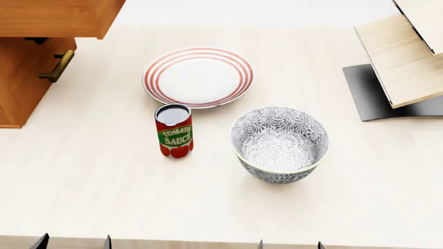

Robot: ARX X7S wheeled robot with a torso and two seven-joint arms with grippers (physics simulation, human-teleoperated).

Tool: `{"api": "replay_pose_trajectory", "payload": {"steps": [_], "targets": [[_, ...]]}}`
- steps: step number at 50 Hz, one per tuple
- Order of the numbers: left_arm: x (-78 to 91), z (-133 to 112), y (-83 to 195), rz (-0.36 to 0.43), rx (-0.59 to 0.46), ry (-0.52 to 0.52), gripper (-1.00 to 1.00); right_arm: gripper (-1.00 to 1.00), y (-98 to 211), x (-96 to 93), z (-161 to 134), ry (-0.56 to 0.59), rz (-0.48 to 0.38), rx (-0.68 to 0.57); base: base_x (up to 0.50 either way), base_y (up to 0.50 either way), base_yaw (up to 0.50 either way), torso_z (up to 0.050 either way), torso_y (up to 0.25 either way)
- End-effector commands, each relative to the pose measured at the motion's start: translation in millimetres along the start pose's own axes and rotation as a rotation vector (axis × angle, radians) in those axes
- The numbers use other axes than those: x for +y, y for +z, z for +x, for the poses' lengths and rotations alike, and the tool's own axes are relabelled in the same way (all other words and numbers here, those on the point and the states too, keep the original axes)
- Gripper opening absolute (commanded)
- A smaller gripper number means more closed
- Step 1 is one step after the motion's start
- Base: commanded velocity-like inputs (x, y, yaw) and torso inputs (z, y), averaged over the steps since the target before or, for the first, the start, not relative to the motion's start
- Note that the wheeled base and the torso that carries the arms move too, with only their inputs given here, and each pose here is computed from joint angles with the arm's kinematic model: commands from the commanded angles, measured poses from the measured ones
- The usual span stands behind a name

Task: Close the top drawer of the cabinet.

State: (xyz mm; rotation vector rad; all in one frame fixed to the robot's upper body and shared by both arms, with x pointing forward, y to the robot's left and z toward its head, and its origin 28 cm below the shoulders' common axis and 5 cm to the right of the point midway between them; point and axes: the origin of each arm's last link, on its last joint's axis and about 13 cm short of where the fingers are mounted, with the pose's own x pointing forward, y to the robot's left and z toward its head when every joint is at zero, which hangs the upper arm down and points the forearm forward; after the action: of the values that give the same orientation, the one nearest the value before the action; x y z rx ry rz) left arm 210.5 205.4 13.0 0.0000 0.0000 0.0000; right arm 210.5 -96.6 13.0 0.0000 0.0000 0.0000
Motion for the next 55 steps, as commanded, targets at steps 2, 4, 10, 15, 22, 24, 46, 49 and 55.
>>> {"api": "replay_pose_trajectory", "payload": {"steps": [2,4,10,15,22,24,46,49,55], "targets": [[0.2,0.9,-0.7,0.003,-0.002,0.004,1.00,1.00,1.2,0.2,-0.6,0.033,0.021,-0.037,0.00,0.00,0.00,0.000,0.000],[-0.1,0.8,-0.9,0.002,0.000,0.004,1.00,1.00,0.3,-0.8,1.3,0.027,0.024,-0.030,0.00,0.00,0.00,0.000,0.000],[-1.9,2.6,-4.2,0.010,0.000,0.004,1.00,1.00,0.9,-0.1,1.6,0.006,0.017,-0.049,0.00,0.00,0.00,0.000,0.000],[-2.2,1.7,-2.9,0.007,-0.006,0.001,1.00,1.00,-2.4,1.0,3.3,0.009,0.008,-0.020,0.00,0.00,0.00,0.000,0.000],[-1.8,-0.9,11.5,0.021,-0.015,0.004,1.00,1.00,12.4,2.3,-2.3,0.024,0.020,-0.005,0.00,0.00,0.00,0.000,0.000],[-1.0,4.2,23.5,0.001,-0.020,0.021,1.00,1.00,18.0,2.0,1.4,0.007,0.005,0.017,0.00,0.00,0.00,0.000,0.000],[-6.5,49.2,148.8,0.026,-0.278,0.072,1.00,1.00,132.5,-4.8,38.3,-0.084,-0.063,-0.147,0.00,0.00,0.00,0.000,0.000],[-6.8,50.6,147.5,0.031,-0.279,0.071,1.00,1.00,132.7,-4.7,38.5,-0.086,-0.069,-0.149,0.00,0.00,0.00,0.000,0.000],[-7.1,51.8,147.9,0.040,-0.291,0.068,1.00,1.00,136.2,-3.9,40.8,-0.080,-0.077,-0.158,0.00,0.00,0.00,0.000,0.000]]}}
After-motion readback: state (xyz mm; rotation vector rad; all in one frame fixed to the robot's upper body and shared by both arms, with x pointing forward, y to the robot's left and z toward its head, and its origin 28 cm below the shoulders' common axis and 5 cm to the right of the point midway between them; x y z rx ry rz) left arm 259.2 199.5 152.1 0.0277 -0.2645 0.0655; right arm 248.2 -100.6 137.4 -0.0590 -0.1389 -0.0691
